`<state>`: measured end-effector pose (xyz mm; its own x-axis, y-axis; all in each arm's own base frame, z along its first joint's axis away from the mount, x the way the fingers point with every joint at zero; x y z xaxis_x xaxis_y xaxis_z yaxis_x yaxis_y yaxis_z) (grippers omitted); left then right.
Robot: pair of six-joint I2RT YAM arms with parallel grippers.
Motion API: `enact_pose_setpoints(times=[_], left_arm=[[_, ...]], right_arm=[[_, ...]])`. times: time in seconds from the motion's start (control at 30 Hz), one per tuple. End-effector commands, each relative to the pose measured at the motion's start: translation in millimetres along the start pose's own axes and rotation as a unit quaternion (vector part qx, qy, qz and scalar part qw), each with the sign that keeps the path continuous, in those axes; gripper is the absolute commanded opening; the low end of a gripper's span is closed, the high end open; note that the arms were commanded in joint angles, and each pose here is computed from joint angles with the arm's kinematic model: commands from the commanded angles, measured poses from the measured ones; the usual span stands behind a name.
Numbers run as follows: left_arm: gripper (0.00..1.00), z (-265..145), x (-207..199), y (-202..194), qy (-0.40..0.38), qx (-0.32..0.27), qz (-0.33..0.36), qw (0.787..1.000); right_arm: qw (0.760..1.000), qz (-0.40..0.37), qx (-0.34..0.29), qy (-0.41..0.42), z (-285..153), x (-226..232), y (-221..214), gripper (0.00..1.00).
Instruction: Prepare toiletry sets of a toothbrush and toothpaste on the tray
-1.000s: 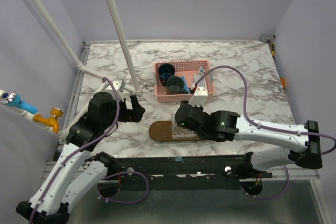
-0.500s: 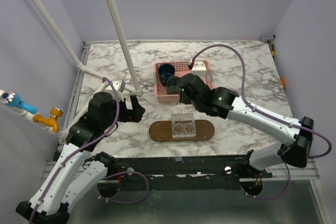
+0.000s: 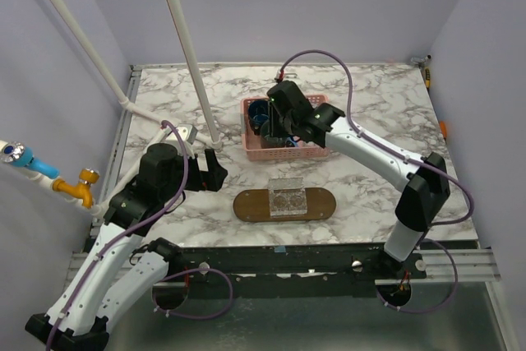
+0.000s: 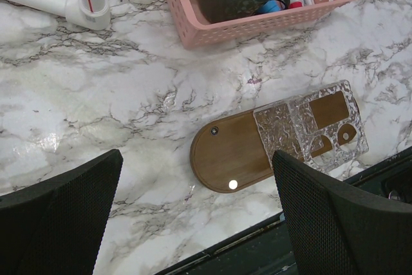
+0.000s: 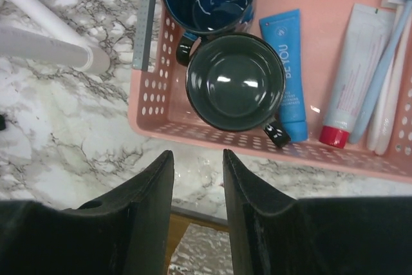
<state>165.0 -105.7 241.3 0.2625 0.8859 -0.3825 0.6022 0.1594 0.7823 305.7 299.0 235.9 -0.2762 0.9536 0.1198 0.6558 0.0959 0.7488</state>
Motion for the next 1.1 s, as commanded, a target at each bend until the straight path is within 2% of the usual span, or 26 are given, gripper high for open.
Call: enact_pose_setpoints(times=[0.0, 0.43, 1.07], left_arm=[[0.99, -1, -1, 0, -0.003, -0.002, 0.007, 1.000], [0.99, -5, -4, 1, -0.016, -0.008, 0.007, 1.000], [0.99, -9, -7, 2, -0.030, -0.016, 0.010, 0.999]], right_arm=[[0.999, -0.015, 0.013, 0.030, 19, 14, 7, 0.40], [0.997, -0.029, 0.064, -0.007, 84, 19, -8, 0.40], [0.991, -0.059, 0.106, -0.055, 131, 9, -31, 0.36]])
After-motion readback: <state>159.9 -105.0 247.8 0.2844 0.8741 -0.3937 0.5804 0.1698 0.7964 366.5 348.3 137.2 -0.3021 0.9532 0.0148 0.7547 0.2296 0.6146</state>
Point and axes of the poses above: each gripper's point midway between its finger pads, its own z axis out along the fingers, its own x axis along the line the jaws close on, y = z × x, the point moved 5 cm from there along -z, back along the fingers, and after that the axes turned 4 degrees about -z, right-handed, at the moved point
